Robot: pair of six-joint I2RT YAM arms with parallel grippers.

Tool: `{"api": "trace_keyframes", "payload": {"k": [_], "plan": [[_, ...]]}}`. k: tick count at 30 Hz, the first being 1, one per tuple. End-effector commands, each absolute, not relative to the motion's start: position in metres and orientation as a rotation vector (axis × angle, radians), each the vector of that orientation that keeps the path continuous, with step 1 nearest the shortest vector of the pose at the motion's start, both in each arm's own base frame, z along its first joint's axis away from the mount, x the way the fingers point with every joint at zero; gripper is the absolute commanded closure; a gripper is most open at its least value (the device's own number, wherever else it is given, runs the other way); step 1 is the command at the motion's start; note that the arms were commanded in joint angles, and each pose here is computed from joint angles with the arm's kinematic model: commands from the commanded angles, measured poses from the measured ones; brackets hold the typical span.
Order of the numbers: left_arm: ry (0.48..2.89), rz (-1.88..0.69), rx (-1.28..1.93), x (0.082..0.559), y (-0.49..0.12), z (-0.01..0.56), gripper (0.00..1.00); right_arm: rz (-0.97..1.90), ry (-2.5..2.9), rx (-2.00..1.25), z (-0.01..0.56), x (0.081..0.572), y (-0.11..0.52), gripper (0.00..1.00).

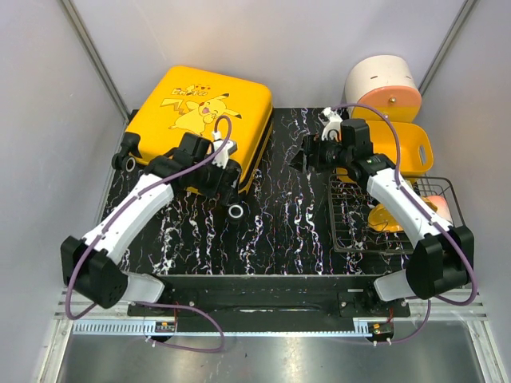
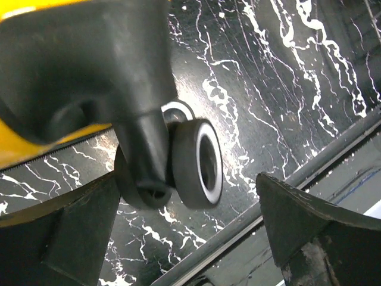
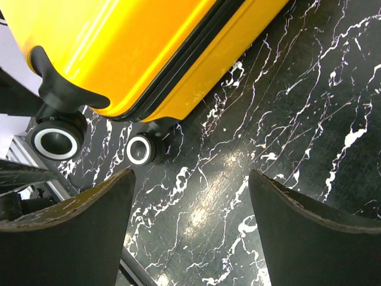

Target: Open, take out, and arrange the luggage

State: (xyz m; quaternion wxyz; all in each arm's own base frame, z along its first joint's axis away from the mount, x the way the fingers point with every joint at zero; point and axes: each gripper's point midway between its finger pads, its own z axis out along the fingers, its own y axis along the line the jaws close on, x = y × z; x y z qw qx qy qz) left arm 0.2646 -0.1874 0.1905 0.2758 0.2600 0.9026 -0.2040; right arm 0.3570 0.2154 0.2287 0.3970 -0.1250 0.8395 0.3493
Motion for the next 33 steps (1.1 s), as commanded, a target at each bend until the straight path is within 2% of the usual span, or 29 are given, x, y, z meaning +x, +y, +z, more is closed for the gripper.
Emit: {"api": "trace_keyframes", "payload": {"k": [1,4,5,7,8,12,13,16,20,24,28,33], "plan": [[2.41,-0.534,0.58,0.291,-0.201,0.185,0.01,0.908,2.067,-0.322,0.246,0.353,0.216,0.13],[2.428,-0.54,0.58,0.297,-0.208,0.177,0.09,0.91,2.064,-0.324,0.246,0.353,0.216,0.13],[2.423,-0.548,0.581,0.3,-0.21,0.179,0.21,0.909,2.065,-0.328,0.245,0.353,0.216,0.14],[2.4,-0.601,0.607,0.3,-0.218,0.187,0.37,0.912,2.067,-0.327,0.242,0.354,0.217,0.14],[2.364,-0.635,0.621,0.3,-0.223,0.2,0.61,0.913,2.068,-0.328,0.24,0.355,0.217,0.14],[2.212,-0.797,0.683,0.288,-0.24,0.254,0.95,0.914,2.073,-0.337,0.226,0.356,0.218,0.16],[2.163,-0.809,0.69,0.285,-0.24,0.271,1.0,0.921,2.056,-0.345,0.227,0.358,0.22,0.18],[2.013,-0.837,0.705,0.28,-0.24,0.324,1.0,0.963,2.03,-0.326,0.229,0.36,0.225,0.22],[1.851,-0.84,0.718,0.27,-0.234,0.379,1.0,1.035,1.982,-0.315,0.243,0.373,0.239,0.43],[1.769,-0.815,0.695,0.264,-0.222,0.403,1.0,1.096,1.912,-0.324,0.268,0.392,0.269,0.52],[1.708,-0.792,0.663,0.259,-0.207,0.421,1.0,1.192,1.85,-0.359,0.289,0.397,0.313,0.52],[1.695,-0.747,0.644,0.257,-0.193,0.418,1.0,1.334,1.745,-0.387,0.328,0.401,0.366,0.5]]}}
